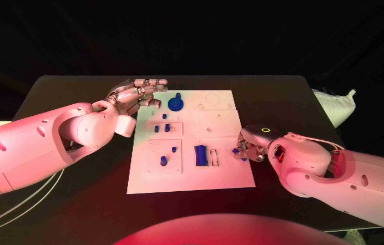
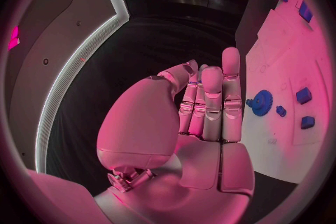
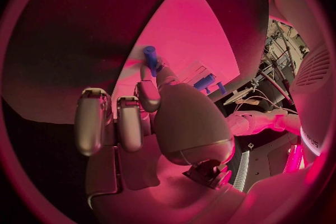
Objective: Assemble the parts on the task board
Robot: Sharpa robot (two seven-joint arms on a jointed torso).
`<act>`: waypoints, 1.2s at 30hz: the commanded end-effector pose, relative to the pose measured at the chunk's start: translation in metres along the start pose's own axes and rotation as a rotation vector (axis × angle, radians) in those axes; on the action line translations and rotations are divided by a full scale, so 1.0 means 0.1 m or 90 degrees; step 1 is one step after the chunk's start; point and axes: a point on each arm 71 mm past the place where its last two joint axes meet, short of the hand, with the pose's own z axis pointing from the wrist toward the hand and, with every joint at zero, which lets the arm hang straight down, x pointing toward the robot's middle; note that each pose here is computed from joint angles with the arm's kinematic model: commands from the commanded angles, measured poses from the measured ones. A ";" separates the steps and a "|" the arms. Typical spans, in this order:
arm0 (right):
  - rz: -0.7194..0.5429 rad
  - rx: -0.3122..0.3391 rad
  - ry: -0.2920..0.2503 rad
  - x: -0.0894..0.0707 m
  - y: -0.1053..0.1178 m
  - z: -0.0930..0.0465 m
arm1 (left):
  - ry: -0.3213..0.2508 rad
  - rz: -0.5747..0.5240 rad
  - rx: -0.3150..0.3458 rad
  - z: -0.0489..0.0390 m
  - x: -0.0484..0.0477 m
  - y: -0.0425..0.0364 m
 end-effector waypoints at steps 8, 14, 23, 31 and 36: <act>0.169 0.034 0.050 0.20 -0.03 -0.02 | 0.011 0.007 0.002 0.004 0.013 0.009; 0.324 0.051 0.031 0.17 0.00 -0.05 | 0.011 0.010 0.001 0.006 0.013 0.011; 0.413 0.052 0.027 0.12 0.09 -0.11 | 0.013 0.011 0.001 0.007 0.022 0.013; 0.441 0.053 0.061 0.15 0.18 -0.09 | 0.014 0.010 0.001 0.010 0.031 0.015; 0.440 0.050 0.068 0.15 0.21 -0.07 | 0.016 0.010 0.001 0.012 0.037 0.015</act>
